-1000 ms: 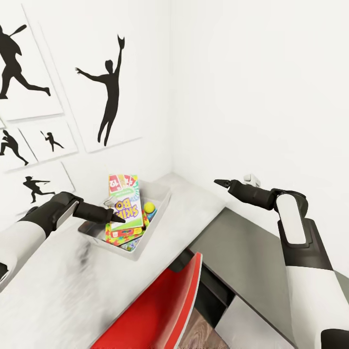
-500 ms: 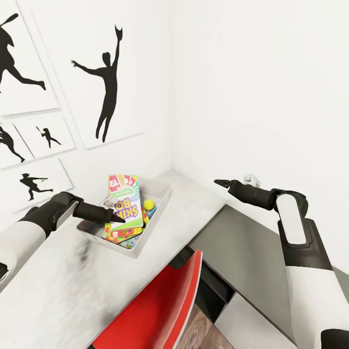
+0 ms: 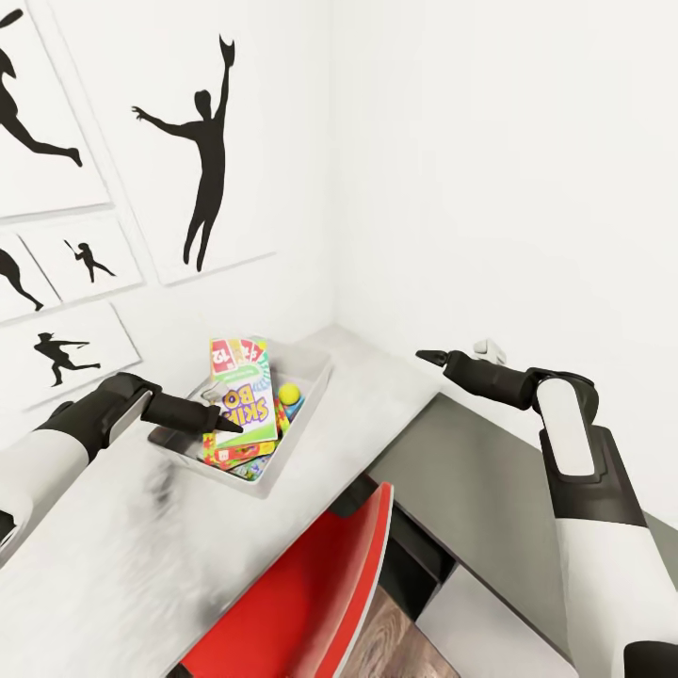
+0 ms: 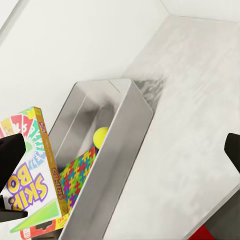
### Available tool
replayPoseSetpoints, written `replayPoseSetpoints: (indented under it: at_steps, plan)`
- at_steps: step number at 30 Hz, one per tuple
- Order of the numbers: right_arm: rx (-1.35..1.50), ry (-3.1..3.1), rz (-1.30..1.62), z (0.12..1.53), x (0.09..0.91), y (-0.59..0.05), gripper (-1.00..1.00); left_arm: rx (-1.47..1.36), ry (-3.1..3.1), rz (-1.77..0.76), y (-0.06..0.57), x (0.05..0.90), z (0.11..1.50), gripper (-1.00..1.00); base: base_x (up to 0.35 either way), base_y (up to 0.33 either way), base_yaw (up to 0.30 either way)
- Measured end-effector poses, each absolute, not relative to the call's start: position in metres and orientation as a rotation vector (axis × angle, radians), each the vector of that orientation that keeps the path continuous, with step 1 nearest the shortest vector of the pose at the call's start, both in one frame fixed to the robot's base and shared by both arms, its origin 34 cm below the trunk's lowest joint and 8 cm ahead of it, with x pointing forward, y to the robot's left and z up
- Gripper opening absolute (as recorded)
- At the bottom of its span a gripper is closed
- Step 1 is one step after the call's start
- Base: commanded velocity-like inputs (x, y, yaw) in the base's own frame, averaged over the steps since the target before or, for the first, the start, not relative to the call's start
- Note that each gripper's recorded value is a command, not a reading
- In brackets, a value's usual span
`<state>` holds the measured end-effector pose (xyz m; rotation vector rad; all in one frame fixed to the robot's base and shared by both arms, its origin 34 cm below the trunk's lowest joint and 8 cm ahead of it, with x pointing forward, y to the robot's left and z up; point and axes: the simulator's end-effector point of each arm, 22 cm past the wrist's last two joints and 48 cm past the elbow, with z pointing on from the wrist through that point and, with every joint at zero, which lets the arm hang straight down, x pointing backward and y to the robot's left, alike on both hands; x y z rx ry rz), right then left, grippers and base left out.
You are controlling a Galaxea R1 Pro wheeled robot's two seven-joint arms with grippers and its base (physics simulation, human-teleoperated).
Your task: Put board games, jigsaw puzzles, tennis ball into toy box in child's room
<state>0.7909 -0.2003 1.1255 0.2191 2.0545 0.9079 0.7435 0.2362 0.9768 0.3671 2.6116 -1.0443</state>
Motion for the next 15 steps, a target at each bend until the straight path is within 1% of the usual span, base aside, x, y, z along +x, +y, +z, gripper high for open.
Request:
replayPoseSetpoints:
  at_steps: [7, 15]
  plan:
    - [0.22, 2.056, 0.908, 1.125, 0.791, -0.2, 1.0, 0.367, 2.612, -1.043, 0.236, 0.744, 0.976, -1.0, 0.0, 0.0, 0.0]
    - [0.224, 2.06, 0.912, 1.121, 0.789, -0.199, 1.0, 0.35, 2.538, -1.069, 0.25, 0.752, 0.994, -1.0, 0.0, 0.0, 0.0]
